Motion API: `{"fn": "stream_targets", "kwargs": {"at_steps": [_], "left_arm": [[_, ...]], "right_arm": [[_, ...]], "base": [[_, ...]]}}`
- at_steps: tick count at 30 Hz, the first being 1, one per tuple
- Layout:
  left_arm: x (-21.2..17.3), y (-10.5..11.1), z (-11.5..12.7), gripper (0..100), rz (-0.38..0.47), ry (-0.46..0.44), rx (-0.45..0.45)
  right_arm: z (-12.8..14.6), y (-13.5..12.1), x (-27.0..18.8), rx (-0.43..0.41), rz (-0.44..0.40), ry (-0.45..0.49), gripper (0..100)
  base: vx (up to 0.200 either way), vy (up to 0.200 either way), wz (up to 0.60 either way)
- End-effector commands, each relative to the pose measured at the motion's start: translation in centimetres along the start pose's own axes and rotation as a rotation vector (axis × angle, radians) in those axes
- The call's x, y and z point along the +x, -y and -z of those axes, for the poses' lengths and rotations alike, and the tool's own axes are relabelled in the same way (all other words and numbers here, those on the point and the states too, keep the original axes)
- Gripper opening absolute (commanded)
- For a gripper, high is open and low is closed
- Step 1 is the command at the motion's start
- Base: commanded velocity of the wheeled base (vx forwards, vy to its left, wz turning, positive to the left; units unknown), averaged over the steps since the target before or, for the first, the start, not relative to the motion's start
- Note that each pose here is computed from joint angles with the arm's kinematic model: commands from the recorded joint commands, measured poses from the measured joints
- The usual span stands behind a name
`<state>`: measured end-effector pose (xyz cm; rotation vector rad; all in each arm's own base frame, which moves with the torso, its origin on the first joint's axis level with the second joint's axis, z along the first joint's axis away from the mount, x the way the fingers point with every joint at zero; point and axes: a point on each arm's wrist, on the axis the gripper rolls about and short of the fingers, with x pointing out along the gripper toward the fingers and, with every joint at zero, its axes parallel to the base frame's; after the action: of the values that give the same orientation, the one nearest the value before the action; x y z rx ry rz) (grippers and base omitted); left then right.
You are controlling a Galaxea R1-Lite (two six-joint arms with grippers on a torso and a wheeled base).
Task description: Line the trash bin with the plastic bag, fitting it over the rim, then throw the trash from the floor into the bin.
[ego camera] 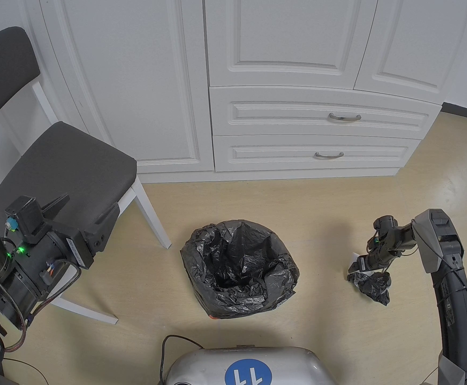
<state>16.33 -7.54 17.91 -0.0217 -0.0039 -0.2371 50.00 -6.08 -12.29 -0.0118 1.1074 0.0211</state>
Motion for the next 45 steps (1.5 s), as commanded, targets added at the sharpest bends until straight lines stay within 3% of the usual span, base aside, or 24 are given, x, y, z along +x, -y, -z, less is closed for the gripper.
{"fn": "stream_targets", "kwargs": {"at_steps": [1,12,13,25,27,29,30,31,32,33,34,36,37,39,42,45], "left_arm": [[0.0,0.0,0.4,100,0.001,-0.012,0.006],[-0.4,0.0,0.0,100,0.002,0.007,0.019],[-0.4,0.0,0.0,100,0.002,0.007,0.019],[-0.3,-0.1,0.1,100,-0.001,0.004,0.02],[-0.3,-0.1,0.0,100,-0.001,0.007,0.02],[-0.3,-0.1,0.0,100,-0.001,0.009,0.019],[-0.3,-0.1,-0.1,100,-0.001,0.01,0.019],[-0.3,-0.1,-0.1,100,-0.001,0.01,0.02],[-0.3,-0.1,-0.1,100,-0.001,0.01,0.02],[-0.3,-0.1,-0.1,100,-0.001,0.013,0.026],[-0.3,-0.1,-0.1,100,-0.001,0.013,0.026],[-0.4,-0.1,-0.4,100,0.001,0.026,0.023],[-0.4,-0.1,-0.4,100,0.001,0.028,0.022],[-0.3,-0.1,-0.7,100,0.002,0.037,0.022],[-0.2,-0.1,-1.1,100,-0.001,0.052,0.026],[-0.3,-0.2,-1.1,100,-0.004,0.055,0.034]], "right_arm": [[0.6,-0.6,1.5,-0.015,-0.003,0.025,100],[1.0,-1.0,2.5,-0.021,-0.005,0.039,100],[1.0,-1.0,2.4,-0.019,-0.005,0.041,0],[-0.2,-0.5,1.0,0.016,-0.001,0.073,0],[-2.7,-0.2,-2.2,0.046,-0.011,0.151,0],[-4.0,-0.7,-6.1,0.09,-0.127,0.19,0],[-4.1,-0.7,-6.4,0.091,-0.134,0.195,0],[-4.7,-1.1,-9.2,0.105,-0.213,0.217,0],[-4.7,-1.1,-9.2,0.105,-0.213,0.217,0],[-5.9,-1.8,-15.3,0.096,-0.332,0.295,0],[-6.0,-2.0,-16.0,0.09,-0.346,0.307,0],[-5.9,-3.9,-22.5,0.039,-0.427,0.405,0],[-5.9,-4.0,-22.8,0.036,-0.432,0.41,0],[-4.4,-7.3,-27.4,-0.051,-0.494,0.509,0],[-1.8,-12.2,-29.4,-0.164,-0.57,0.636,0],[-0.3,-16.3,-29.2,-0.206,-0.613,0.755,0]], "base": [[0.0,0.0,0.0],[0.0,0.0,0.0],[0.0,0.0,0.0],[0.0,0.0,0.0],[0.0,0.0,0.0],[0.0,0.0,0.0],[0.0,0.0,0.0],[0.0,0.0,0.0],[0.0,0.0,0.0],[0.0,0.0,0.0],[0.0,0.0,0.0],[0.0,0.0,0.0],[0.0,0.0,0.0],[0.0,0.0,0.0],[0.0,0.0,0.0],[0.0,0.0,0.0]]}}
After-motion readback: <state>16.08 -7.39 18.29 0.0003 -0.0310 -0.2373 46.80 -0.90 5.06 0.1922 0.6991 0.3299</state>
